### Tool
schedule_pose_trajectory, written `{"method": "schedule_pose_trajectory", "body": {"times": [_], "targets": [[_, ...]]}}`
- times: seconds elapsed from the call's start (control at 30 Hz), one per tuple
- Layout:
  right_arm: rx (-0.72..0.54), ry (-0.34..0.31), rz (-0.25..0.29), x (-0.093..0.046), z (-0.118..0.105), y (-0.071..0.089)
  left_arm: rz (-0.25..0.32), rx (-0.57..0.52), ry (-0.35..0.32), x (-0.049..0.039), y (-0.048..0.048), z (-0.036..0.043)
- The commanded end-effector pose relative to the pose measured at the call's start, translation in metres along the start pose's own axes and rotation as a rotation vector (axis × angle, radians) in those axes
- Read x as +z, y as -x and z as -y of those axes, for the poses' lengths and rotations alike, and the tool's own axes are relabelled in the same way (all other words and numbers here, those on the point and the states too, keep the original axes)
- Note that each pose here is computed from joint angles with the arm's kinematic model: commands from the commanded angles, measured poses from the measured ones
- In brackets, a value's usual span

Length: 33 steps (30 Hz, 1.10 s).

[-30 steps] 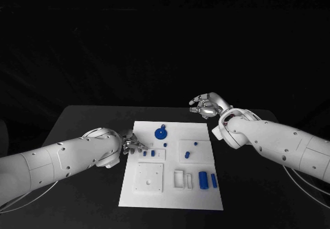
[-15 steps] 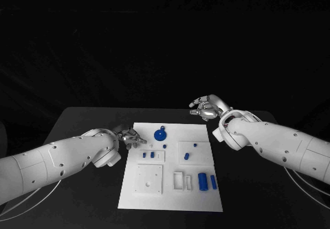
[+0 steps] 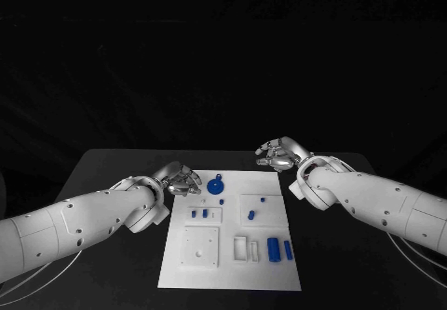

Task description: Assemble the parts on the task board

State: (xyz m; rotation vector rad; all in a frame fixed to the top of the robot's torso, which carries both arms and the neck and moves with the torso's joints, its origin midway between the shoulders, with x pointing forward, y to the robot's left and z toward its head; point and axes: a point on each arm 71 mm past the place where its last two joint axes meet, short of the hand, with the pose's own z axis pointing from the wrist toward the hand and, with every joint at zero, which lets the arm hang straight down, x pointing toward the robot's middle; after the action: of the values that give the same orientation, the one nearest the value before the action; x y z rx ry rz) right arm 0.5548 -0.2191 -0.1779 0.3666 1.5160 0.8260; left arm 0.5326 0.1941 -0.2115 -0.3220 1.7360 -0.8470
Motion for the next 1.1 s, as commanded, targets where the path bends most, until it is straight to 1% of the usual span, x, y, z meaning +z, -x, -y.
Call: {"method": "schedule_pose_trajectory", "body": {"times": [0.03,0.13,0.3,0.4,0.57,0.8,0.87,1.0,1.1], "targets": [[-0.015,0.023,-0.010,0.000,-0.001,0.000,0.003,0.167,-0.158,0.0037,-0.0030,0.0167],[-0.014,0.026,-0.008,0.000,-0.002,-0.001,-0.016,0.246,-0.189,0.0090,-0.0069,0.0226],[-0.012,0.031,-0.008,0.001,-0.004,-0.002,-0.069,0.348,-0.205,0.0183,-0.0164,0.0301],[-0.011,0.033,-0.007,0.001,-0.005,-0.004,-0.091,0.397,-0.217,0.0249,-0.0232,0.0355],[-0.008,0.039,-0.008,0.002,-0.008,-0.006,-0.114,0.457,-0.217,0.0336,-0.0314,0.0414],[-0.007,0.043,-0.007,0.002,-0.009,-0.007,-0.129,0.512,-0.216,0.0408,-0.0415,0.0445],[-0.007,0.044,-0.007,0.003,-0.010,-0.007,-0.126,0.519,-0.220,0.0420,-0.0439,0.0457],[-0.006,0.046,-0.008,0.003,-0.011,-0.008,-0.138,0.536,-0.215,0.0449,-0.0497,0.0473],[-0.005,0.049,-0.009,0.003,-0.012,-0.008,-0.147,0.547,-0.208,0.0465,-0.0532,0.0459]]}}
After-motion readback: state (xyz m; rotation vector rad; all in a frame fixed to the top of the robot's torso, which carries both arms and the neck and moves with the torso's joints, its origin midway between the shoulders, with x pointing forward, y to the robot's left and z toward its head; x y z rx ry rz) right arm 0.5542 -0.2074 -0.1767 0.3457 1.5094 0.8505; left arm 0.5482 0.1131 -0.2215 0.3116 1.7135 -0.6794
